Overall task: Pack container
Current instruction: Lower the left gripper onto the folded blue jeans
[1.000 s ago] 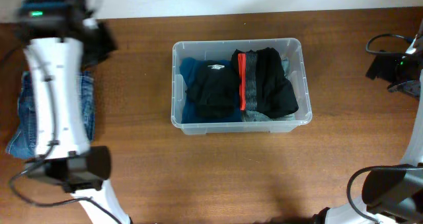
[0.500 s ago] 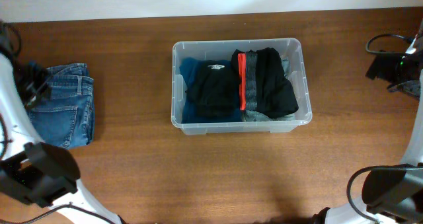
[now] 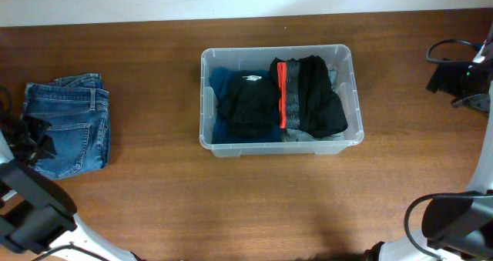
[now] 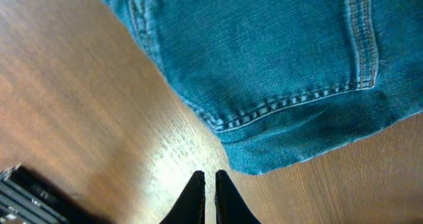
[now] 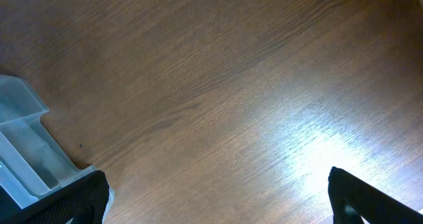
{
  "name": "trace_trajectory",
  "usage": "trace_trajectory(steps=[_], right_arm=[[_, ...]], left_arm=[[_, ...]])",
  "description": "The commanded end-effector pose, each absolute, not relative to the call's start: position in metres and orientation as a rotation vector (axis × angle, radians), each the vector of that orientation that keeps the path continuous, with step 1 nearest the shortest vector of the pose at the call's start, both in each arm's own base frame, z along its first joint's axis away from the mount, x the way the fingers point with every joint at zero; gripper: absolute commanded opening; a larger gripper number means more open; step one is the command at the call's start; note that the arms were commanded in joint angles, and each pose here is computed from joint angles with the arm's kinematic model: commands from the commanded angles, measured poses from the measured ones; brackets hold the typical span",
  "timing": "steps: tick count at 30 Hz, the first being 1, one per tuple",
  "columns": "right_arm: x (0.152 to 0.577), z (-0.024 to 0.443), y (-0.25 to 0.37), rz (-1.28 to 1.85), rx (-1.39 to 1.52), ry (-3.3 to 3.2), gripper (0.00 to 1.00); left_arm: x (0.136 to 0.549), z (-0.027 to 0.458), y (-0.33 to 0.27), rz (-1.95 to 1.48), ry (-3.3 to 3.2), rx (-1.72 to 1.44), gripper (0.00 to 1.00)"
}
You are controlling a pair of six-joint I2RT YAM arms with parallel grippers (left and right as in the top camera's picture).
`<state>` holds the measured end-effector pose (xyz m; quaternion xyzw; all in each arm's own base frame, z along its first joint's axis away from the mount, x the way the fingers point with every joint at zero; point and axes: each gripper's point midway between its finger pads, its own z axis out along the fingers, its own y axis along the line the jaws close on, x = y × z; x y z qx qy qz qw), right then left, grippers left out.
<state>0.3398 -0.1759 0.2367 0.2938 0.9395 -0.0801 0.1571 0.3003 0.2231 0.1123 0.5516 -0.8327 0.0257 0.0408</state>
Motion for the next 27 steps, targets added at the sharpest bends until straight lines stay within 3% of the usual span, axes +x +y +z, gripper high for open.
trace_trajectory(steps=[1, 27], right_arm=[[0.339, 0.235, -0.179, -0.244, 0.864, 2.685, 0.98], [0.339, 0.235, -0.179, -0.244, 0.864, 2.686, 0.99]], left_arm=[[0.304, 0.109, 0.226, 0.071, -2.632, 1.597, 0.10], [0.322, 0.109, 0.224, 0.182, -2.679, 1.619, 0.17]])
